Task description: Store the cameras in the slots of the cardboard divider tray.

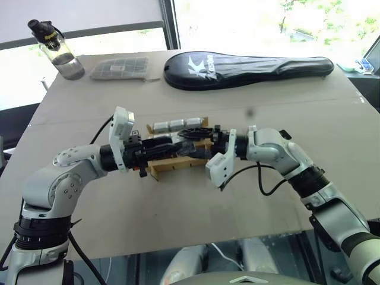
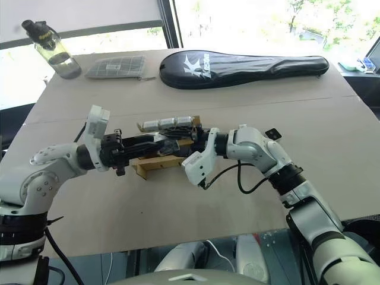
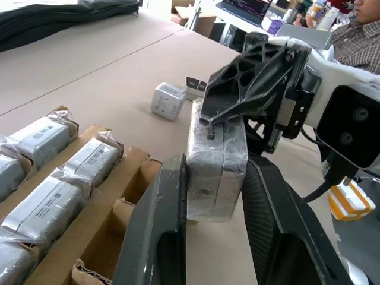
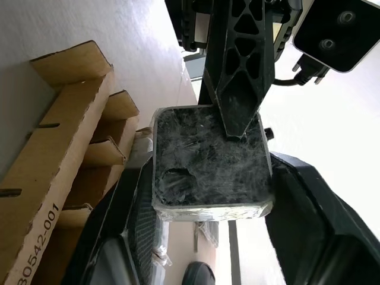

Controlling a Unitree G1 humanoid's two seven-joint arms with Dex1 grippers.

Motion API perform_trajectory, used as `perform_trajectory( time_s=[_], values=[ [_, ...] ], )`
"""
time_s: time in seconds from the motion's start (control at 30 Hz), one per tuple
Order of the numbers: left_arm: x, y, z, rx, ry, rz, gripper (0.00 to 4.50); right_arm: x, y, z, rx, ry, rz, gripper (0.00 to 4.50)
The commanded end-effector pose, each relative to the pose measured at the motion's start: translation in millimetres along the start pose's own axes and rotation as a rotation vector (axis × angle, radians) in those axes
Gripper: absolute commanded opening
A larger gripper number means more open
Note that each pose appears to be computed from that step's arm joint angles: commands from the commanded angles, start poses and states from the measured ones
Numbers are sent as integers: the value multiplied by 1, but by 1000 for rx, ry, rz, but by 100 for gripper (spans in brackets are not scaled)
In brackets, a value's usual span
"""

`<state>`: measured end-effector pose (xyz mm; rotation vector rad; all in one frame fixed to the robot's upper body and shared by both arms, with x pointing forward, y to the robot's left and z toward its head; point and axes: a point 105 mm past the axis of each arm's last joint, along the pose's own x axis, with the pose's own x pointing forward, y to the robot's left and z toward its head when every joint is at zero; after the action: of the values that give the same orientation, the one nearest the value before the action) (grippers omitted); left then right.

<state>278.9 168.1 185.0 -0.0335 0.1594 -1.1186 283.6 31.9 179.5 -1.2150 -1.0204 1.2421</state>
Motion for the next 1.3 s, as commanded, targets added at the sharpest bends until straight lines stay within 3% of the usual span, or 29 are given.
perform_trajectory(
  time_s=[0.03,0.17,0.3,0.53,0.67,0.9,1.3],
  values=[
    [-4,6,14,95,-37,26,72,-3,-3,5,115,-20,-28,444],
    [-12,22,23,204,-113,62,72,-38,-1,-5,486,31,-105,444],
    [-23,28,5,272,-60,-6,72,-87,9,-12,932,66,-188,444],
    [-38,54,-2,303,-18,-38,72,-153,37,6,1325,91,-213,444],
    [-42,56,-8,359,8,-151,72,-166,39,16,1383,80,-235,444],
    [-38,65,-23,364,82,-181,72,-167,36,20,1387,86,-271,444],
    [-14,75,-29,403,60,-198,72,-173,35,22,1396,113,-277,444]
  ],
)
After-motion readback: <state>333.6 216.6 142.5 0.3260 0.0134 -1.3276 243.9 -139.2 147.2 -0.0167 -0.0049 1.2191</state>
